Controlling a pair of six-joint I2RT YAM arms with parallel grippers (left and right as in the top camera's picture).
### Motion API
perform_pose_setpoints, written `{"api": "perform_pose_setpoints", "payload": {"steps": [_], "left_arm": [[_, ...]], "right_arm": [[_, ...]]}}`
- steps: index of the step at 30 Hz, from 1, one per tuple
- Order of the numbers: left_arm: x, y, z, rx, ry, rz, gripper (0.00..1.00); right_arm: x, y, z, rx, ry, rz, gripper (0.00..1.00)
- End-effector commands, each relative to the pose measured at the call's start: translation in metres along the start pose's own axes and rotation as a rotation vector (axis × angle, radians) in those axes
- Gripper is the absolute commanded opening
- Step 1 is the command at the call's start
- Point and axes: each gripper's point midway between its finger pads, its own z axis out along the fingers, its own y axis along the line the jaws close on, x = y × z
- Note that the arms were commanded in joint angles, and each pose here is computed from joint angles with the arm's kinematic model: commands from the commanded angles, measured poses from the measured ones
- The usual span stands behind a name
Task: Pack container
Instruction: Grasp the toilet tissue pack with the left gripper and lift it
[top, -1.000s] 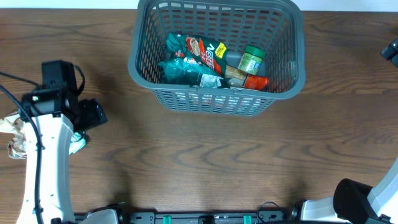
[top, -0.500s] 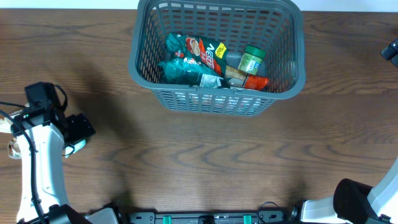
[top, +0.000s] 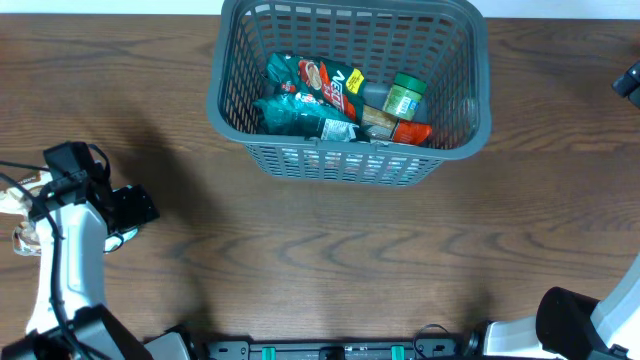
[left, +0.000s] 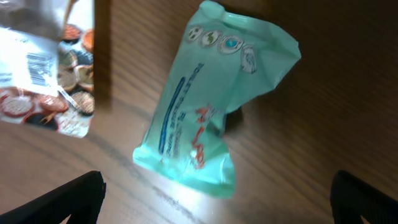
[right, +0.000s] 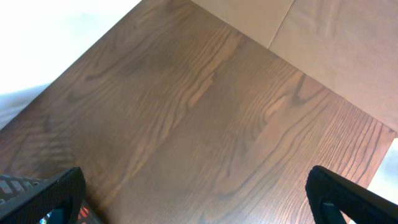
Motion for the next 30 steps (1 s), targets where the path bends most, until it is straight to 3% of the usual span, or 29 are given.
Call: {"api": "perform_pose_setpoints", "payload": {"steps": [1,12,25,27,28,29,30], "left_arm": [[0.006,-0.001,0.016,0.007,0.050,0.059,0.99],[0.015,-0.005,0.056,0.005,0.150,0.088,0.99],[0.001,-0.006,0.059,0.006,0.097,0.084,0.99],[-0.002,-0.006,0.060,0.006,0.086,0.083,0.94],[-0.002,-0.006,0.060,0.007,0.083,0.083,0.86],[-0.003,-0.006,0.060,0.006,0.079,0.082,0.72],[-0.004,-0.006,0.060,0.006,0.076,0.082,0.50]], "right_arm": [[-0.001,-0.003,0.000,0.010,-0.003,0.013,0.99],[-0.001,-0.003,0.000,0.010,-0.003,0.013,0.99],[-0.001,-0.003,0.000,0.010,-0.003,0.013,0.99],[-0.001,-0.003,0.000,0.010,-0.003,0.013,0.99],[-0.001,-0.003,0.000,0.010,-0.003,0.013,0.99],[-0.001,-0.003,0.000,0.010,-0.003,0.013,0.99],[-0.001,-0.003,0.000,0.010,-0.003,0.013,0.99]]}}
